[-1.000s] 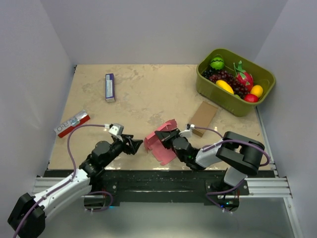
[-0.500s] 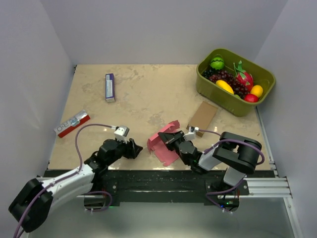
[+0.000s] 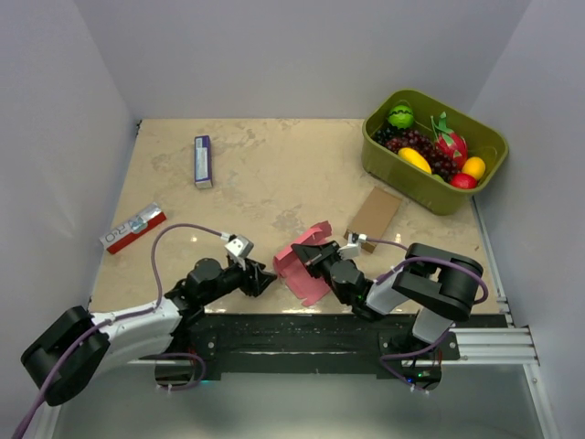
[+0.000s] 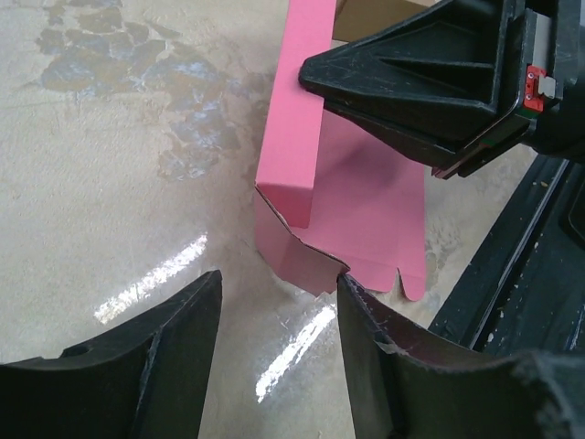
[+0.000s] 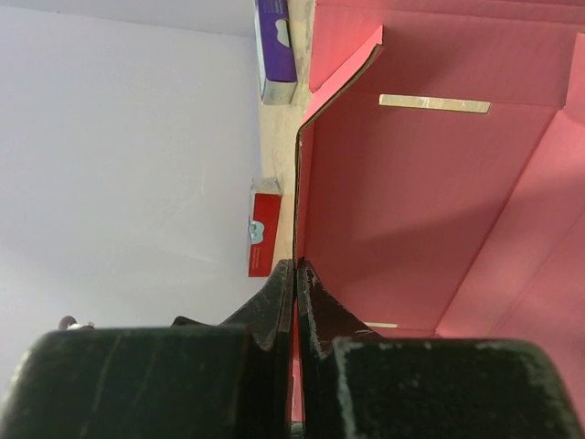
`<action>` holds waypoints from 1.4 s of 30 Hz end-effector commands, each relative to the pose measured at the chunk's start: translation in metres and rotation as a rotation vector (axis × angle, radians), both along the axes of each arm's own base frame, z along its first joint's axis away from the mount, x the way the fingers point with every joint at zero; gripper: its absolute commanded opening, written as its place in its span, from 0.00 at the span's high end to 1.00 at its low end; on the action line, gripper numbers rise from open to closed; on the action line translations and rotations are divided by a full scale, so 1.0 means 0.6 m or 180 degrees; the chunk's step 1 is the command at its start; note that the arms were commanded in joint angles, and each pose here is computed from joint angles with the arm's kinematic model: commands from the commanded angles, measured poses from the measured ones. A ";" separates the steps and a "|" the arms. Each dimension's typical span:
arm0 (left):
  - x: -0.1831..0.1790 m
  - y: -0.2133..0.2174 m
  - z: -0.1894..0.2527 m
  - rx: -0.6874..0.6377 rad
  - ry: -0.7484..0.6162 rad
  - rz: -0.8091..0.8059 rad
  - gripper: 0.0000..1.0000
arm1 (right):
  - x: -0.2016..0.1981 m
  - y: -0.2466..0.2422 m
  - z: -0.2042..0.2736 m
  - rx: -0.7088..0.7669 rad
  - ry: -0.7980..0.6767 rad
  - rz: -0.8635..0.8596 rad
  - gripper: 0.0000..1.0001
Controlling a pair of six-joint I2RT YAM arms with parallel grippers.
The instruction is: Fold the paper box
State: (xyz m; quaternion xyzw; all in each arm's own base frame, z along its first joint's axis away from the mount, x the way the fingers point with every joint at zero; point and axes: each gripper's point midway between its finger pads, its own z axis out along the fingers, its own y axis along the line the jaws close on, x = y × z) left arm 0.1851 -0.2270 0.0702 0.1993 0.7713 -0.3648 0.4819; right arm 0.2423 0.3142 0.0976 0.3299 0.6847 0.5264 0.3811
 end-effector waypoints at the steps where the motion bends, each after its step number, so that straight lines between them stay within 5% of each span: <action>1: 0.004 -0.012 0.017 -0.0029 -0.0318 -0.0135 0.44 | 0.009 0.005 0.018 -0.0017 -0.0129 -0.0028 1.00; 25: 0.043 -0.031 0.038 -0.0162 -0.0556 0.0126 0.52 | 0.009 0.001 0.014 -0.0028 -0.0118 -0.0053 1.00; 42: 0.066 -0.027 0.030 -0.0254 -0.0467 0.0617 0.45 | 0.009 -0.007 0.015 -0.0049 -0.0123 -0.0095 1.00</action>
